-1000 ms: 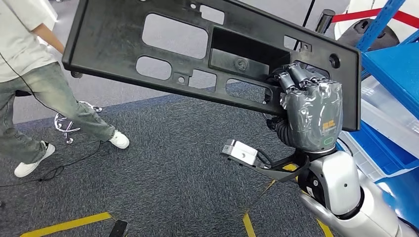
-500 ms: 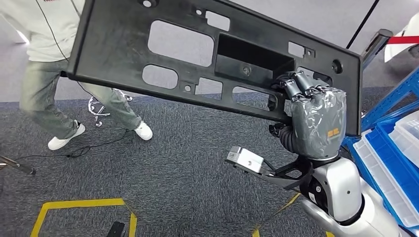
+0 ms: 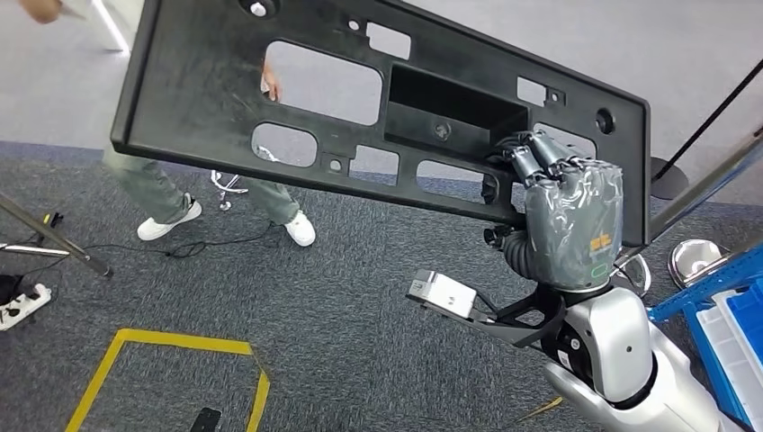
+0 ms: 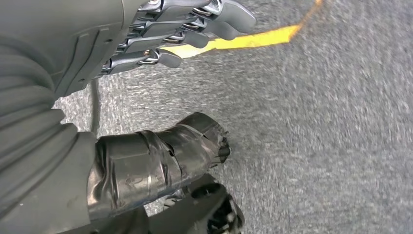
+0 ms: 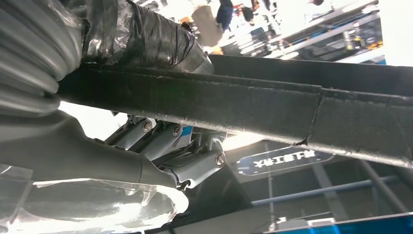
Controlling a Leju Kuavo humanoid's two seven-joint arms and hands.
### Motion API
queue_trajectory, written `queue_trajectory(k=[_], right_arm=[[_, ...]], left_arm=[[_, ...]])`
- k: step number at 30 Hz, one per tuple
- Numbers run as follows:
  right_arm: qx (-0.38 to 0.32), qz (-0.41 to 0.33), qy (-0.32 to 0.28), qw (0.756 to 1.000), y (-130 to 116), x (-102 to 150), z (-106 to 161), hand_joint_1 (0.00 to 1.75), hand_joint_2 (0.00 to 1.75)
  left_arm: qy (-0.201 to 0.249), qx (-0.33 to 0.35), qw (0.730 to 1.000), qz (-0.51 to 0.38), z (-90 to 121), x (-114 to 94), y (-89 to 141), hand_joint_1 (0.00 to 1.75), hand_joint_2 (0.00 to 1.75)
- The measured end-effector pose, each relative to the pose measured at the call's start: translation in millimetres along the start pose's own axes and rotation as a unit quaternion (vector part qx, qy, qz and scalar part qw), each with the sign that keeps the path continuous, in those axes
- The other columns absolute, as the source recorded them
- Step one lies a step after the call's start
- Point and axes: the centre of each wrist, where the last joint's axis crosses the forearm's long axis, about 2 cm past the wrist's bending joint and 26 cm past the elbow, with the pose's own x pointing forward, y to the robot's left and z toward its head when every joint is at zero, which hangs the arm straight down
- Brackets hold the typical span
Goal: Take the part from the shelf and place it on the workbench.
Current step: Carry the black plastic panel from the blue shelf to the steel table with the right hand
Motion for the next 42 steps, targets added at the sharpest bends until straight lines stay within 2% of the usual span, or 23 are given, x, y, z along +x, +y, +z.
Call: queue_trajectory(k=[42], right_arm=[[-0.002,0.014,-0.007,1.000,-1.5,2.2,3.2,1.75,1.75]], left_arm=[[0.010,-0.006,1.000,-0.013,0.0,0.0,-0.3,0.00,1.75]])
